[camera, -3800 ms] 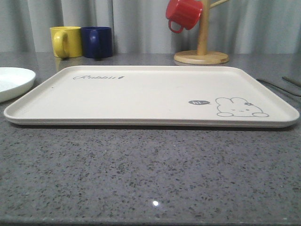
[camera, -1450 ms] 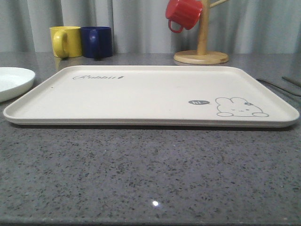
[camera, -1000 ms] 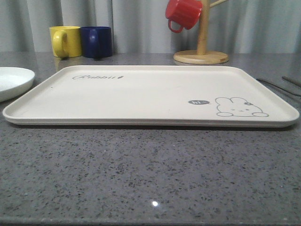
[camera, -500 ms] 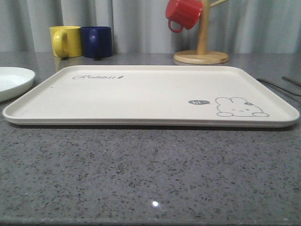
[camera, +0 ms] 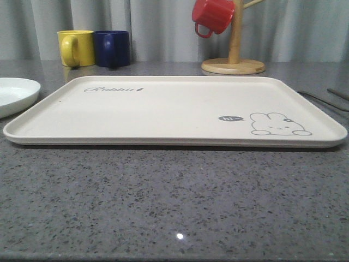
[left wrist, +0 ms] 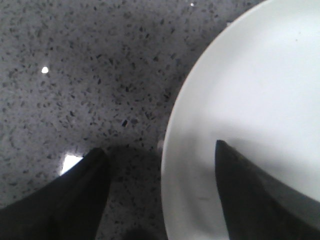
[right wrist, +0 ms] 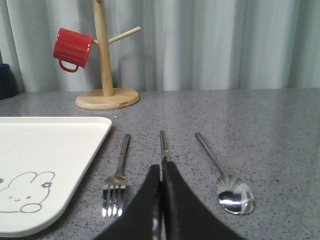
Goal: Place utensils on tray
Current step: 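Grasp the white plate rim with the left gripper and lift it, then lower the plate onto the tray and open the left gripper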
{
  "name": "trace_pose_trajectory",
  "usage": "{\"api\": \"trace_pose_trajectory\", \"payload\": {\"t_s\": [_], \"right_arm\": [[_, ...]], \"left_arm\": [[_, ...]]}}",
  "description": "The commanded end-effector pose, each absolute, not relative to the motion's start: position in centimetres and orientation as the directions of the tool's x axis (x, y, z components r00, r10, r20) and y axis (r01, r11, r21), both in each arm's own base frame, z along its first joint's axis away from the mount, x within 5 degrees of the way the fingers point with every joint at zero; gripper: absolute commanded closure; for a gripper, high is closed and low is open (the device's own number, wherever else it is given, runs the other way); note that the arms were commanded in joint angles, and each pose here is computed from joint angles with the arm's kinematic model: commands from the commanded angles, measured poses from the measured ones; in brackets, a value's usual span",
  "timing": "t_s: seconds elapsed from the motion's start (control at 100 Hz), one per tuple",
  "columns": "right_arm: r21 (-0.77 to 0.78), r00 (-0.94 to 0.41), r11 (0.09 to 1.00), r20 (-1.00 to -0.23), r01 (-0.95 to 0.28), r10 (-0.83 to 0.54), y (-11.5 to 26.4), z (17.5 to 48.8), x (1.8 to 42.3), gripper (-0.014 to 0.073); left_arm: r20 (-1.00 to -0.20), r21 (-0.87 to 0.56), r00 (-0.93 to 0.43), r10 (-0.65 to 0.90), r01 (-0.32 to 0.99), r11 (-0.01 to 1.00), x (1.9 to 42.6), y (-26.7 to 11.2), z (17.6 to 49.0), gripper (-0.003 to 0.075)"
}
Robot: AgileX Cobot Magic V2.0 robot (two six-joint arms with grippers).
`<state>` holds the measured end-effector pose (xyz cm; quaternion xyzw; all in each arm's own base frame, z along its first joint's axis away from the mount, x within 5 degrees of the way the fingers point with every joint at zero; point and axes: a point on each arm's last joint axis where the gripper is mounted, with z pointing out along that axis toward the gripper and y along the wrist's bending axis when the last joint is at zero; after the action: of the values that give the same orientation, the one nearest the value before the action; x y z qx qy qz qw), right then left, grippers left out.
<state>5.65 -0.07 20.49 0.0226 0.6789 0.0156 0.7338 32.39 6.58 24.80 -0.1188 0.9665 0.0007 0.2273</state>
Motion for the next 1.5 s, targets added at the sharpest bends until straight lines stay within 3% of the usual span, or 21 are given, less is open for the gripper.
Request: {"api": "trace_pose_trajectory", "payload": {"t_s": [0.0,0.07,0.2,0.43,0.66,0.9,1.09,1.49], "right_arm": [[0.048,0.198,0.999,-0.979,0.007,0.045,-0.1,22.0,5.3,0.0663],[0.048,0.198,0.999,-0.979,0.007,0.045,-0.1,22.0,5.3,0.0663],[0.048,0.198,0.999,-0.979,0.007,0.045,-0.1,22.0,5.3,0.0663],[0.048,0.198,0.999,-0.979,0.007,0.045,-0.1,22.0,5.3,0.0663],[0.048,0.198,0.999,-0.979,0.007,0.045,-0.1,22.0,5.3,0.0663],[0.048,0.198,0.999,-0.979,0.007,0.045,-0.1,22.0,5.3,0.0663],[0.048,0.198,0.999,-0.979,0.007,0.045,-0.1,22.0,5.3,0.0663],[0.048,0.198,0.999,-0.979,0.007,0.045,-0.1,22.0,5.3,0.0663]], "left_arm": [[-0.504,-0.056,-0.835,-0.222,-0.225,0.973,32.8,6.7,26.3,0.0329],[-0.502,-0.055,-0.836,-0.22,-0.223,0.973,32.8,6.7,26.3,0.043],[-0.503,-0.05,-0.838,-0.211,-0.216,0.975,32.8,6.7,26.3,0.0737],[-0.539,-0.068,-0.817,-0.205,-0.2,0.977,32.3,6.4,28.3,0.073],[-0.67,-0.158,-0.717,-0.19,-0.111,0.981,30.1,4.8,34.8,0.0731],[-0.716,-0.236,-0.681,-0.153,0.029,0.971,28.9,2.8,38.7,0.0734],[-0.722,-0.26,-0.686,-0.097,0.139,0.956,29.7,-0.5,38.6,0.0738],[-0.627,-0.308,-0.777,0.045,0.301,0.903,33.8,-8.2,33.5,0.0738]]}}
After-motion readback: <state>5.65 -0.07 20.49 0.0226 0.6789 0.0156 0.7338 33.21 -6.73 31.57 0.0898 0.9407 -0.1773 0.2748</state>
